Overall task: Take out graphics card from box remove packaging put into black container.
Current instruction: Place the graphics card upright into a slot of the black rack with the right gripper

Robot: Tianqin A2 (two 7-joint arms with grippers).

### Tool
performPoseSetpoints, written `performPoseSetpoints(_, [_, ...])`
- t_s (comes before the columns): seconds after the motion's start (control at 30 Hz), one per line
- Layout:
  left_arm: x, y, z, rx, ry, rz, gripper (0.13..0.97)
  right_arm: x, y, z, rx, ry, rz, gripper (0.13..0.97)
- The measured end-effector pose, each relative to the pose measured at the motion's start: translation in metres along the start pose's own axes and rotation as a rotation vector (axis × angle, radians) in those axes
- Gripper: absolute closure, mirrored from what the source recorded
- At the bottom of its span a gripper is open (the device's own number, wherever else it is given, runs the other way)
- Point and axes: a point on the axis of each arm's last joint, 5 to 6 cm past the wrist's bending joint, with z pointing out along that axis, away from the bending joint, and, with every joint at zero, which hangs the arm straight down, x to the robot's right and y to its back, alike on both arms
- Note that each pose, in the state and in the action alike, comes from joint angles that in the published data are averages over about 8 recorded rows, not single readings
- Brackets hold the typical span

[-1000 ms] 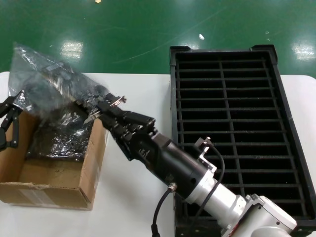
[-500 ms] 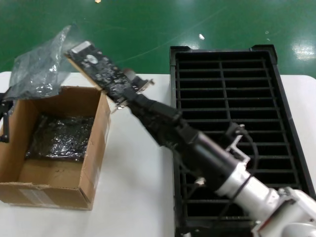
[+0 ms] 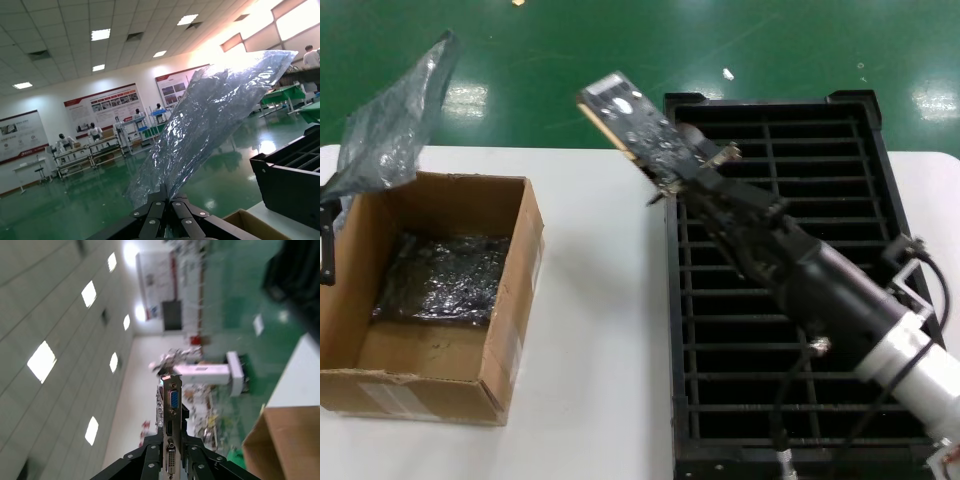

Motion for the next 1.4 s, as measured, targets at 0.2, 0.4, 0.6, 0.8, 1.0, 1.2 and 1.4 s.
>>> performPoseSetpoints(0.2, [-0.0033,0.0153,0.000,-0.007,-0.004,-0.027,0.958,-0.012,-0.010,-0.026,0.103,0.127,0.094,0.906])
performPoseSetpoints(0.4, [-0.0058,0.0350,0.001,-0.024,-0.004,-0.069,0.958,-0.034,-0.010,-0.033,0.116,0.283,0.126,0.906])
performPoseSetpoints(0.6, [-0.0066,0.0487,0.001,-0.054,-0.013,-0.120,0.958,-0.062,-0.004,-0.025,0.078,0.387,0.114,0.906])
performPoseSetpoints(0.8, [-0.0063,0.0544,-0.001,-0.088,-0.026,-0.161,0.958,-0.095,0.000,-0.017,0.089,0.393,0.094,0.906])
performPoseSetpoints(1.0, [-0.0066,0.0565,-0.003,-0.112,-0.036,-0.192,0.958,-0.133,0.000,-0.024,0.131,0.374,0.079,0.906])
performPoseSetpoints(1.2, [-0.0077,0.0571,-0.005,-0.120,-0.042,-0.213,0.958,-0.161,-0.002,-0.038,0.152,0.364,0.086,0.906])
performPoseSetpoints(1.4, [-0.0085,0.0574,-0.006,-0.128,-0.048,-0.227,0.958,-0.167,-0.001,-0.046,0.161,0.373,0.093,0.906])
